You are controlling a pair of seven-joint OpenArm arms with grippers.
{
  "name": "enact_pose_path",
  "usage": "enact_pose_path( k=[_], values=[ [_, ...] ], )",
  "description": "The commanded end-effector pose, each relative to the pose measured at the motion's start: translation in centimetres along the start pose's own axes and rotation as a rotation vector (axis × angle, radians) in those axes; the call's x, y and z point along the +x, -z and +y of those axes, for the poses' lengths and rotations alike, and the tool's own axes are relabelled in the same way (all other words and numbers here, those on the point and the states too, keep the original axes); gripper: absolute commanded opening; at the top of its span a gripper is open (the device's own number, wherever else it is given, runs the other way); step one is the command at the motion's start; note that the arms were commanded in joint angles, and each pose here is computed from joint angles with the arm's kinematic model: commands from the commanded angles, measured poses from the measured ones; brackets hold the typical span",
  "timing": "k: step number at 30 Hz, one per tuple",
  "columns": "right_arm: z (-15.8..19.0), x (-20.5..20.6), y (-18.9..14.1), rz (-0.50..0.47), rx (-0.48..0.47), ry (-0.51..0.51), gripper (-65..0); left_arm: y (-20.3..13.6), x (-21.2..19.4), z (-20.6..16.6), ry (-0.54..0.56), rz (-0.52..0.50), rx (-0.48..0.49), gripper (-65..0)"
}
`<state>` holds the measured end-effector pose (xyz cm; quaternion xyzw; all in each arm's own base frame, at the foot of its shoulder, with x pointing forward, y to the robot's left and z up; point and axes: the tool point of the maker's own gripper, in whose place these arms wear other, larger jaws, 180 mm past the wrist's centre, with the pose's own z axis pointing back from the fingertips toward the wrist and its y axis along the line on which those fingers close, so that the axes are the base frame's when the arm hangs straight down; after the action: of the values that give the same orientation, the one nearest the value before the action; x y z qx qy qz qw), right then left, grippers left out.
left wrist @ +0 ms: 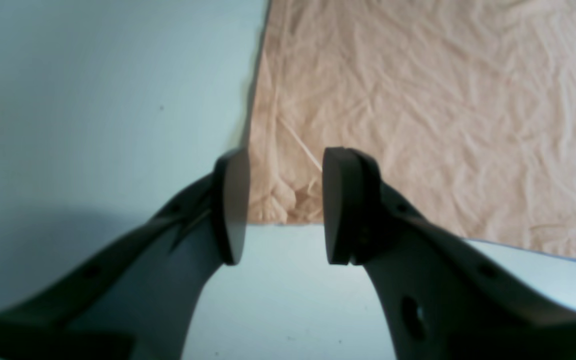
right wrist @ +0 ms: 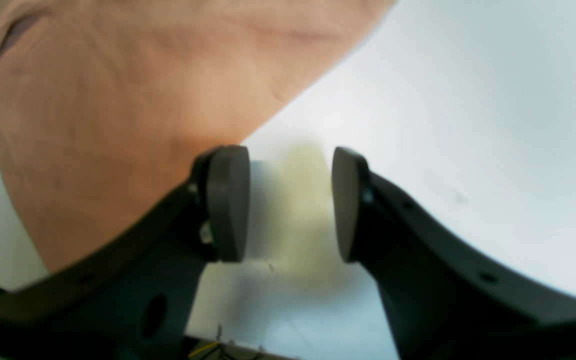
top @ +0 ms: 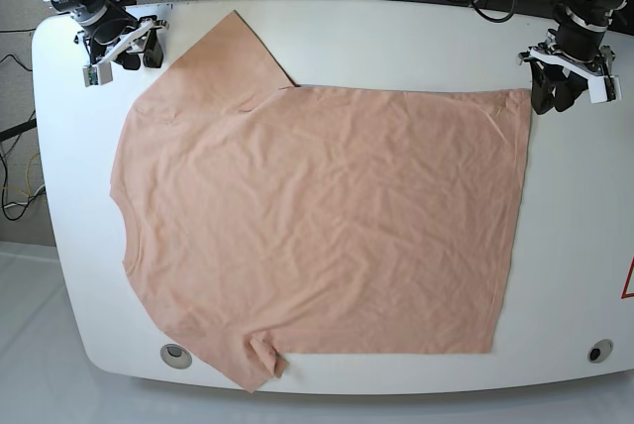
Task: Fold the T-shirt properly
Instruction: 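Position open grippers over the sleeve corner and the shoulder corner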
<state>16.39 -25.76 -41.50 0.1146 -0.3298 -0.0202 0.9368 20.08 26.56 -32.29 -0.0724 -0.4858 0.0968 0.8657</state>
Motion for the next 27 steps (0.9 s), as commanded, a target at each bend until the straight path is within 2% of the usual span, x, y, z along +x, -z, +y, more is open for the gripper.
enact_pose_path(
  k=[1, 10, 20, 27],
  values=[
    [-0.2, 1.1, -0.3, -0.032, 0.001, -0.012, -39.1, -0.3, 1.2, 0.2, 0.004, -0.041, -0.003, -42.1],
    [0.3, 0.6, -0.1, -0.016, 0.016, -0.019, -38.9, 0.0, 0.9, -0.1, 0.008, -0.034, -0.011, -42.5],
    [2.9, -0.3, 0.6, 0.016, 0.080, -0.053, -39.0, -0.1, 0.9, -0.1, 0.012, -0.030, -0.007, -42.7],
    [2.9, 0.1, 0.2, 0.013, 0.079, -0.079, -38.9, 0.1, 0.1, -0.1, 0.010, 0.006, -0.013, -42.2]
  ],
)
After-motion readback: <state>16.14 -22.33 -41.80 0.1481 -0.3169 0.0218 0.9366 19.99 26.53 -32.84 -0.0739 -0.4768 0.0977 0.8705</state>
